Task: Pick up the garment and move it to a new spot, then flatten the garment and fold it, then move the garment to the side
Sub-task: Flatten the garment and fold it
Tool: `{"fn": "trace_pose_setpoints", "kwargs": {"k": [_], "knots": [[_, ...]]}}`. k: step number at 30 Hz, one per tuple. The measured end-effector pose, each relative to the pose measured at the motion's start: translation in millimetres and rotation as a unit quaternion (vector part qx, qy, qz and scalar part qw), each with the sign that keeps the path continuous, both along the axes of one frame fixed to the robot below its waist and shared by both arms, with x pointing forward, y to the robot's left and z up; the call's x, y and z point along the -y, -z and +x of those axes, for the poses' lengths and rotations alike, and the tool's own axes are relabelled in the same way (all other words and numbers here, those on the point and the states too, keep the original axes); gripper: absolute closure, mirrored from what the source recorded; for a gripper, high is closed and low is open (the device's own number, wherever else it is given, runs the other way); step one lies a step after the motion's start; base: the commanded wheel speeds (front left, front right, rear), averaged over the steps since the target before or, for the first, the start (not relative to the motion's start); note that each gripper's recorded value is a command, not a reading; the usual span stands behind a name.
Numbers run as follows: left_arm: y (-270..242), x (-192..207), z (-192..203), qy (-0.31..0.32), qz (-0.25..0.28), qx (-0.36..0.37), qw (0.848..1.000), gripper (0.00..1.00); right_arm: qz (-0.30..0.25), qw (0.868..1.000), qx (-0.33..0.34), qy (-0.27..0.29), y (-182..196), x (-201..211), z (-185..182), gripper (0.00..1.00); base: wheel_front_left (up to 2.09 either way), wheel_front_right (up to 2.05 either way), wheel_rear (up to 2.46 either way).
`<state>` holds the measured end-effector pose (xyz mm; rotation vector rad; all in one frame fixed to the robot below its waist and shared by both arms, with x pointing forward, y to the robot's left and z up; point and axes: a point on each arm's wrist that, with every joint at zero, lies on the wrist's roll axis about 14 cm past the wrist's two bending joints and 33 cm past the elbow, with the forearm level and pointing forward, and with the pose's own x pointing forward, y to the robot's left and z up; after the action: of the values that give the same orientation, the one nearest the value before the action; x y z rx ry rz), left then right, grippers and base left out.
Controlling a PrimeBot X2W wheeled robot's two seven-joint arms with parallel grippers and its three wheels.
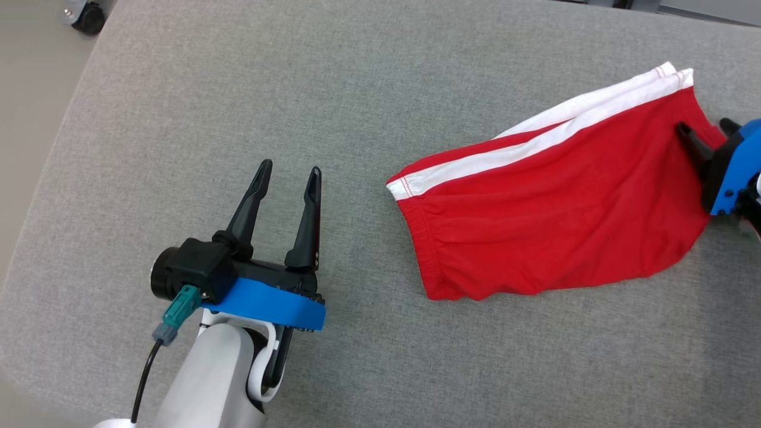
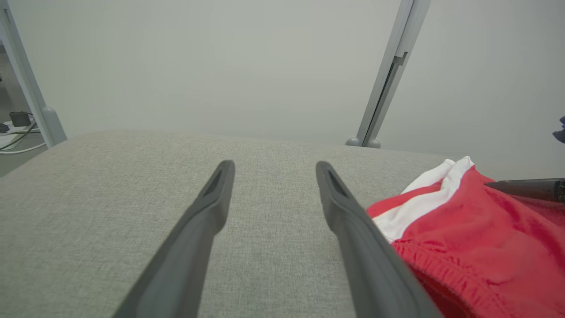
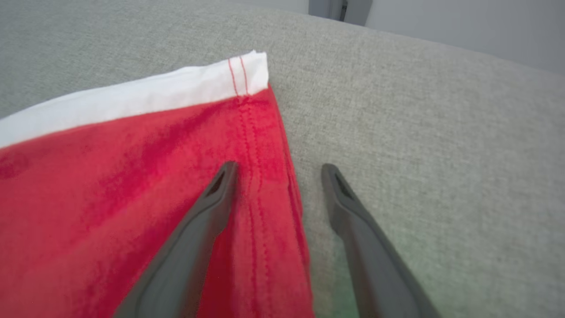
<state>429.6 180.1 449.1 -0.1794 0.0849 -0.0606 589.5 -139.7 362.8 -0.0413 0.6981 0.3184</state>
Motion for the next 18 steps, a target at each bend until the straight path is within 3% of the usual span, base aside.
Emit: {"fn": "trace_pose_setpoints", "kwargs": {"k": [4,5,7,13,18], "knots": [[2.5,-3.7,-0.8,-0.004,0.003,-0.003,1.0,0.0,-0.003,1.0,-0.017,-0.001,8.1,-8.6,1.1,0.0,0.0,0.0,0.0],[3.0,-3.9,-0.8,-0.004,0.004,-0.004,1.0,0.0,-0.004,1.0,-0.021,-0.003,8.5,-10.5,1.2,0.25,0.0,0.0,0.0],[4.1,-2.9,-1.0,-0.003,0.003,-0.005,1.0,0.0,-0.005,1.0,-0.022,-0.007,8.2,-13.5,0.6,1.0,0.0,0.0,0.0],[4.4,1.1,-1.6,0.002,-0.001,-0.005,1.0,0.0,0.005,1.0,0.001,-0.029,-2.4,-26.7,-9.7,1.0,0.0,0.0,0.0],[-0.6,6.4,-4.5,0.007,-0.004,0.002,1.0,0.0,0.015,0.999,0.034,0.008,-18.7,1.2,-19.7,1.0,0.0,0.0,0.0]]}}
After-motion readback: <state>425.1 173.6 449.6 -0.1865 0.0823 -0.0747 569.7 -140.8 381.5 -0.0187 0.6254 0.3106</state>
